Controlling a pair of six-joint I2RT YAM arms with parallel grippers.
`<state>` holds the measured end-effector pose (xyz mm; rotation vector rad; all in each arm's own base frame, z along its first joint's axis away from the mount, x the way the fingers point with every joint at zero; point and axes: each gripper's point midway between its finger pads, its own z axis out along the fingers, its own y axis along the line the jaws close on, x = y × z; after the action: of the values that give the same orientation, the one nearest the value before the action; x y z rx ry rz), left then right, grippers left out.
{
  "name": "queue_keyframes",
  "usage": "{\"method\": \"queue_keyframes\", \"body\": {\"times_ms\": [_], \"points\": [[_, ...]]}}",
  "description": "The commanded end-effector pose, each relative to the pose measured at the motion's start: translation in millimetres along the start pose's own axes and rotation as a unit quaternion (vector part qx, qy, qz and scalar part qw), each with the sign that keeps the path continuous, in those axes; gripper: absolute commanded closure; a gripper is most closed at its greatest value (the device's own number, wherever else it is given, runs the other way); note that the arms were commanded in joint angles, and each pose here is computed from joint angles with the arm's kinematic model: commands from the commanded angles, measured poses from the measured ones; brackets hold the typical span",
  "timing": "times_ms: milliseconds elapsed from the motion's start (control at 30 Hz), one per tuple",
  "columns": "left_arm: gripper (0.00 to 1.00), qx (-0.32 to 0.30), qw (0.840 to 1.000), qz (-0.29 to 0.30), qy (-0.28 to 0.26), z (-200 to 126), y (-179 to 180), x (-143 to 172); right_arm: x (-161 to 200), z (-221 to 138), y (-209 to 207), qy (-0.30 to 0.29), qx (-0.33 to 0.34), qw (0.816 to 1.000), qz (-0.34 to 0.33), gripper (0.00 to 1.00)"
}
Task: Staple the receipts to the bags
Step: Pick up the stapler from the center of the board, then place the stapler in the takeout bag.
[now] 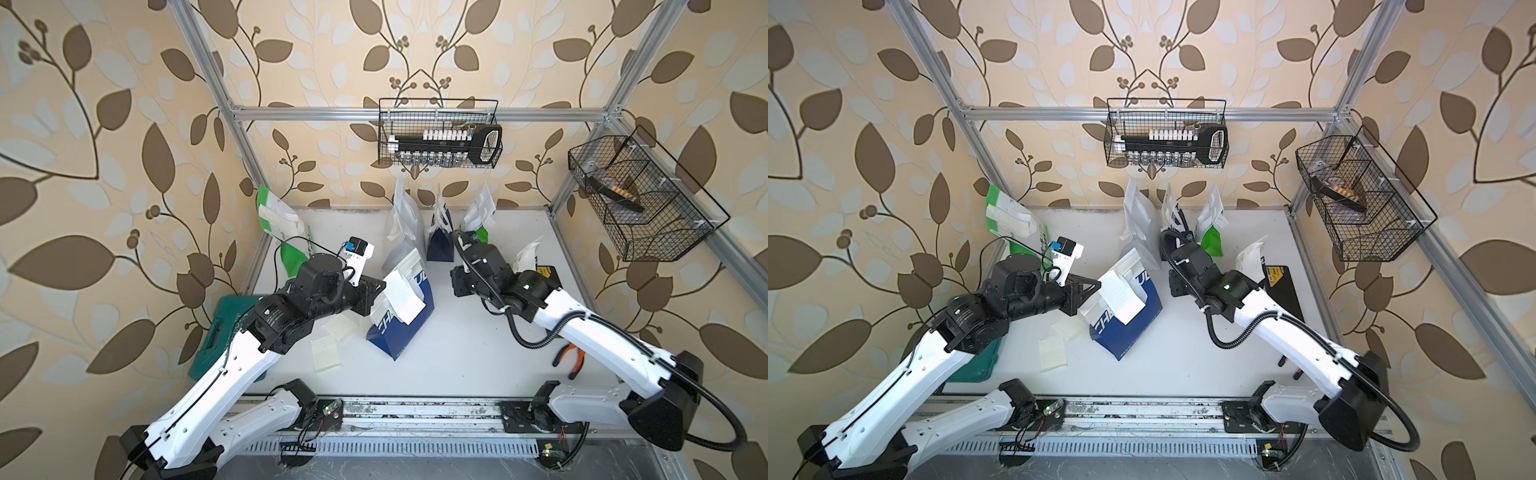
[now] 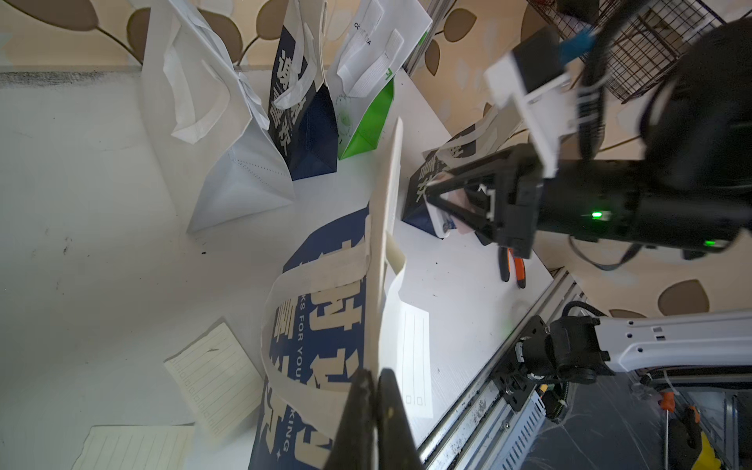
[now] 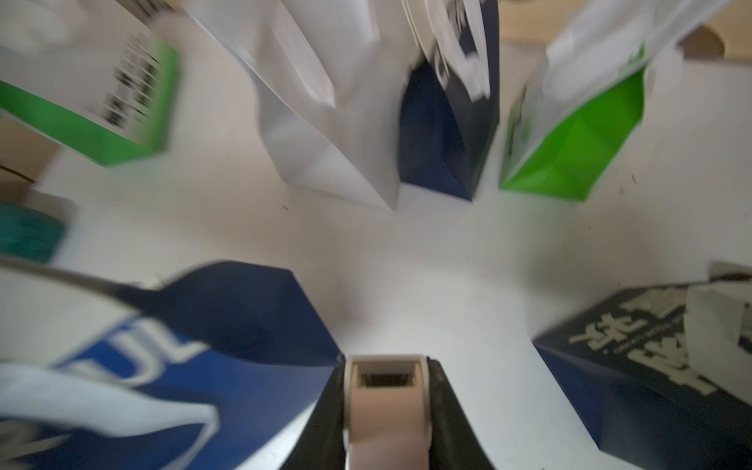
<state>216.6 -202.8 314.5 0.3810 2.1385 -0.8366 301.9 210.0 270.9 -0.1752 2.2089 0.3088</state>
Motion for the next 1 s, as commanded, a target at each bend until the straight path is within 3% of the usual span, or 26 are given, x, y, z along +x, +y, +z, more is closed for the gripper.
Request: {"method": "queue_keyframes", "body": {"times_ms": [0, 167, 367, 600, 967], "points": [[1.0, 0.039, 0.998, -0.027, -0.032, 3, -15, -15, -47, -42, 35, -0.091, -0.05, 0.995, -0.008, 0.95], [1.0, 0.045, 0.997, -0.05, -0.04, 6, -15, -17, -83, -78, 101, -0.16, -0.154, 0.975, 0.01, 0.95], [1.0, 0.042, 0.996, -0.064, -0.047, 5, -14, -18, -98, -74, 143, -0.173, -0.242, 0.951, 0.079, 0.96], [1.0, 0.046, 0.995, -0.076, -0.053, 4, -14, -20, -107, -68, 156, -0.187, -0.273, 0.935, 0.13, 0.96], [1.0, 0.048, 0.994, -0.079, -0.064, 1, -15, -24, -97, -52, 169, -0.177, -0.257, 0.941, 0.13, 0.98]]}}
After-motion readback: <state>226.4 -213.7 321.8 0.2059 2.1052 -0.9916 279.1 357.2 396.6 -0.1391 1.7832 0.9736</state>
